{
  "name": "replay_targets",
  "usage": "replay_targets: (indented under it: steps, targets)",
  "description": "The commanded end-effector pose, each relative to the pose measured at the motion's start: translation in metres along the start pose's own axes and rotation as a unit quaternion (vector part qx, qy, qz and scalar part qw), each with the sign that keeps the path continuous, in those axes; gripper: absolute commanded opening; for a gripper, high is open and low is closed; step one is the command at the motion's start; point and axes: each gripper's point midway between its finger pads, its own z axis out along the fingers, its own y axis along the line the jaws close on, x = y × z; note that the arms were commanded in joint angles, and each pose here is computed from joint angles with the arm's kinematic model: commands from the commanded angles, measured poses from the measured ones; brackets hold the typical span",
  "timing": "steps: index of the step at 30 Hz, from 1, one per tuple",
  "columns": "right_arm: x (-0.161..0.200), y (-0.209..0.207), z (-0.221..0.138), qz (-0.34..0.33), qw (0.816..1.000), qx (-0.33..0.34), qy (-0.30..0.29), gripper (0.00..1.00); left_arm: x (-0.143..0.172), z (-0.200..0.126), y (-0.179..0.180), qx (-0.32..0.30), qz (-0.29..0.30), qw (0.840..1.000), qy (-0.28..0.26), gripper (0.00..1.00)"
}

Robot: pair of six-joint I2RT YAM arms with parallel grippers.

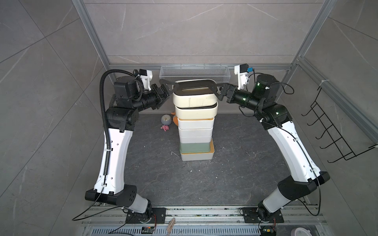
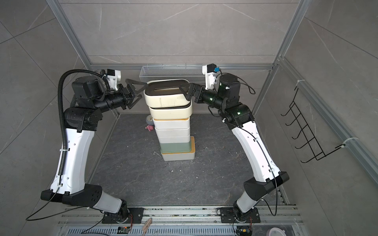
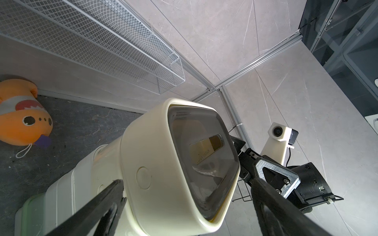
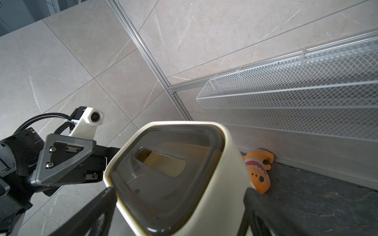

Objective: Stack the tissue boxes
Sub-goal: Adjust the tissue box on the tissue box.

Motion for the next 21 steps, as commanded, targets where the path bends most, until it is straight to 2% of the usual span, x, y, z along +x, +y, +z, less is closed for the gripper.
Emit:
replay_targets:
  steps: [1, 21]
  targets:
    - [0.001, 0.001, 0.005, 0.006, 1.0, -0.003, 0.01, 1.0, -0.009, -0.011, -0.018, 0.012, 0.032, 0.999, -0.025, 0.99]
    - [0.006, 0.013, -0.004, 0.013, 0.999, -0.028, 0.02, 1.0, -0.009, 0.015, -0.017, 0.046, 0.032, 0.998, 0.017, 0.99]
